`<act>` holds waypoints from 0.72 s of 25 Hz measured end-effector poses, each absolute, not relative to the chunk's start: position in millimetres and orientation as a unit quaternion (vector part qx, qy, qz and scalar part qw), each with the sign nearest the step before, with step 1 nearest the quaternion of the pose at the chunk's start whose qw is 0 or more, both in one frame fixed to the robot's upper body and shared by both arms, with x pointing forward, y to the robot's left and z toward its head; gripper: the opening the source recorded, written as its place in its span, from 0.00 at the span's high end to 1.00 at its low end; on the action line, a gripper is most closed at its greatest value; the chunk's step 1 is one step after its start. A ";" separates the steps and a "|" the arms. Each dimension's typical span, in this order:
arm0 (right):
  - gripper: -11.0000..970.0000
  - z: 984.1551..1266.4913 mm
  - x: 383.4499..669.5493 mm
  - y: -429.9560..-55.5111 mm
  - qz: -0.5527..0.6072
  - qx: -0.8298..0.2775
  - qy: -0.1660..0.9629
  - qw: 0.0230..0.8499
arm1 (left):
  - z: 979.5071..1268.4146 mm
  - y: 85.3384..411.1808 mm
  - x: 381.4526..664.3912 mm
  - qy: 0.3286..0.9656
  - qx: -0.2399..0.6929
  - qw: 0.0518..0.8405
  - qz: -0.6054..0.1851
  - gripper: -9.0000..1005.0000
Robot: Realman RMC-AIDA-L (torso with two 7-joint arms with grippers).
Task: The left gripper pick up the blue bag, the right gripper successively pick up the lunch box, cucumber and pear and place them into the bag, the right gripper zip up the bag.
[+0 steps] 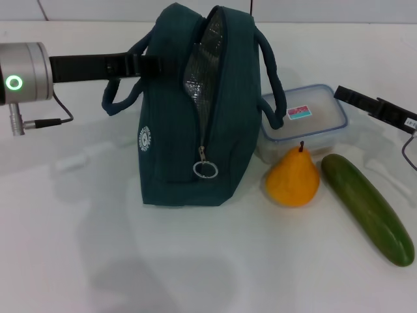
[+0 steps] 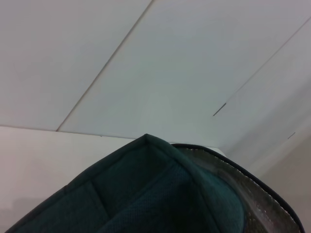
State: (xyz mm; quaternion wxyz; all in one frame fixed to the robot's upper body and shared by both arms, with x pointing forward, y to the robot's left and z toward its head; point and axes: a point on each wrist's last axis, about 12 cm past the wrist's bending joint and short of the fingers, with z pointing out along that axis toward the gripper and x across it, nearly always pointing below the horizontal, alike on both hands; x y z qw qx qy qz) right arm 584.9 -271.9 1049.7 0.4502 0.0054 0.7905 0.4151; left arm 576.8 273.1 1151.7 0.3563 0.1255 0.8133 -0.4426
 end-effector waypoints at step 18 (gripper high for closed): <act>0.19 1051.9 584.7 -262.3 0.449 0.019 0.786 0.426 | 1155.3 269.8 580.2 0.811 0.132 0.358 -0.443 0.95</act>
